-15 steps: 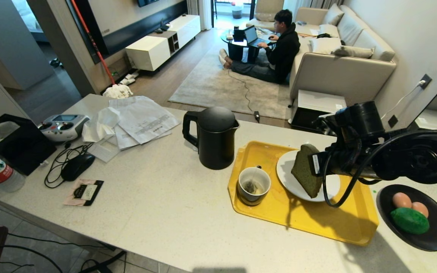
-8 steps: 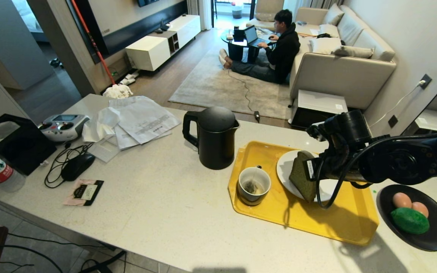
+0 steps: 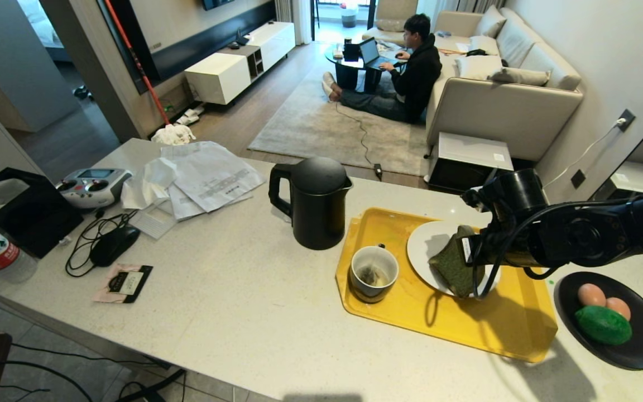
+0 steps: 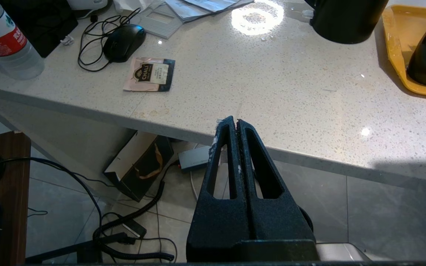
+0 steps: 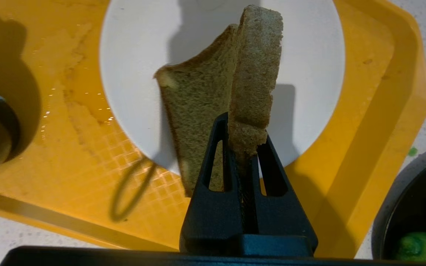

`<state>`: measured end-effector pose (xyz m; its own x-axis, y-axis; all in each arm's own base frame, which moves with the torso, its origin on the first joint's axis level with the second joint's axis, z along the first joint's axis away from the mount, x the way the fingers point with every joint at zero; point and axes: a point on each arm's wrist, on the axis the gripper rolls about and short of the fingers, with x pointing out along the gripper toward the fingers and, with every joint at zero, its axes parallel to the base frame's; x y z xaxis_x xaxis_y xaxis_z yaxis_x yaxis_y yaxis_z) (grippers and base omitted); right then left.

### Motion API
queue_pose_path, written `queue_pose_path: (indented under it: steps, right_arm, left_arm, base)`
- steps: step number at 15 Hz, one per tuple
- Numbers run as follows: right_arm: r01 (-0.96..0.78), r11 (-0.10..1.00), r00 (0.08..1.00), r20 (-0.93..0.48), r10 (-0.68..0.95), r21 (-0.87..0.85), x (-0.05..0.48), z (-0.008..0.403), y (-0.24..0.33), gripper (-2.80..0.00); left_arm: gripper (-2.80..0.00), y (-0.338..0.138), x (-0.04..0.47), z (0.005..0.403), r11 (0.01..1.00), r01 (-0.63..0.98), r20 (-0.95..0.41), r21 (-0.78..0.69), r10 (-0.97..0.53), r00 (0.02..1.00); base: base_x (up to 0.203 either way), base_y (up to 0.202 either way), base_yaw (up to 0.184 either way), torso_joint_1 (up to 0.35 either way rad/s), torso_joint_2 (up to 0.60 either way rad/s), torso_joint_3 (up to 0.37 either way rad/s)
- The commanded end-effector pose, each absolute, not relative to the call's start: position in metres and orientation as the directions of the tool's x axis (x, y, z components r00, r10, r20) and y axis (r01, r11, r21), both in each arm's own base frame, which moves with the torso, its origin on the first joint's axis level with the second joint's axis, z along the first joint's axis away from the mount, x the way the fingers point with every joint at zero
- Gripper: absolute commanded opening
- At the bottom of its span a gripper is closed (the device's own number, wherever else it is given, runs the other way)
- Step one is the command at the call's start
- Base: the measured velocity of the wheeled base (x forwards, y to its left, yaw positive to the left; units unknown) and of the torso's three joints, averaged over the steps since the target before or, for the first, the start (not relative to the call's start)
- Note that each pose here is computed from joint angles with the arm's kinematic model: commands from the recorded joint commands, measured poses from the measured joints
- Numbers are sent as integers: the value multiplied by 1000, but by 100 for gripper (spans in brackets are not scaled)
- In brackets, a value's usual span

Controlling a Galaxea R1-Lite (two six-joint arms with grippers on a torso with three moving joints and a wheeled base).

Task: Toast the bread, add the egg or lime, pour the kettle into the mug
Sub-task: Put the baked bread on a plate

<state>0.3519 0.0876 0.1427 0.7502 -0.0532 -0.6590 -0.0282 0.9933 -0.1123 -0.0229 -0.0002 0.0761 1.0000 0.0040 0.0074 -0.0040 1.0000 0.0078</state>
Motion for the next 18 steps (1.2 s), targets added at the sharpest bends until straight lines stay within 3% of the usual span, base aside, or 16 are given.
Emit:
queue_pose_path:
  steps: [1,18]
  right_arm:
    - [-9,994,744,-665,-68,-113,354,140,80,-280]
    - [-40,988,749,-659,-71,-152,377,115,84,-280]
  left_arm:
    - [-280,0,-23,76,1000,-3,8,8,3,1000]
    - [-280,0,-23,76,1000,-5,9,8,5,1000]
  base:
    - [0,0,0,0,0,0]
    - [0,0,0,0,0,0]
